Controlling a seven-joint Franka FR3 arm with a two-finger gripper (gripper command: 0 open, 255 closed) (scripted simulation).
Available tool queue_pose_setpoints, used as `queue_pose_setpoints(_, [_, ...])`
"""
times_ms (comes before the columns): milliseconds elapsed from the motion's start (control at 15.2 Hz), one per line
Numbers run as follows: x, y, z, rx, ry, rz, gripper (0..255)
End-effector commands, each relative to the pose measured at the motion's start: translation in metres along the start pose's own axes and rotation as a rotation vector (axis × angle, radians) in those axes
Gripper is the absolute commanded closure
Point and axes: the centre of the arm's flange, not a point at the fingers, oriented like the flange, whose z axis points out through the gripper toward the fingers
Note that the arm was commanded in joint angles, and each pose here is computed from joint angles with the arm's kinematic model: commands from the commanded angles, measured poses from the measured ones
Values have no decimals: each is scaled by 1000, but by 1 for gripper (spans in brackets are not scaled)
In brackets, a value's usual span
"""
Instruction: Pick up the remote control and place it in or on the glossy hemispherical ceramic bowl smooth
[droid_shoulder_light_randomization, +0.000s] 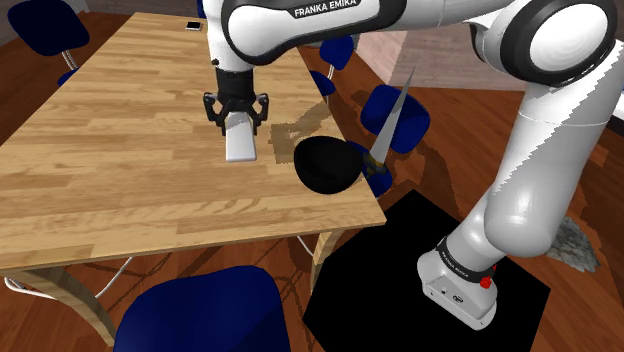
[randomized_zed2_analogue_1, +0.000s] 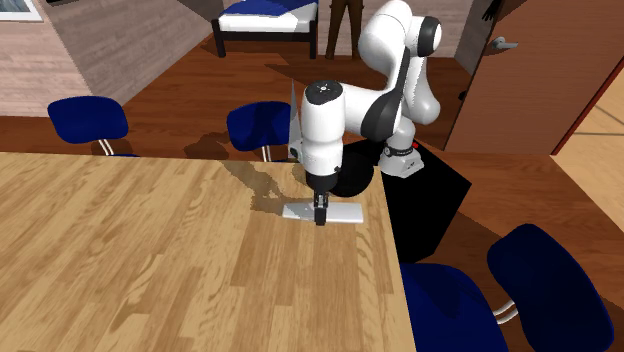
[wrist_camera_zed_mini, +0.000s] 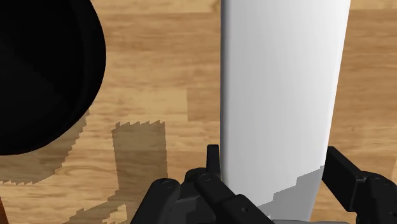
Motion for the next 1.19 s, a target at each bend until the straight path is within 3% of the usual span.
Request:
queue_pose_setpoints(0, [0, -1, -11, 0, 0, 0, 255])
queue_pose_setpoints(528, [0, 0, -50, 0, 0, 0, 255])
queue_pose_setpoints(1122, [-41, 111, -50, 0, 0, 0, 255])
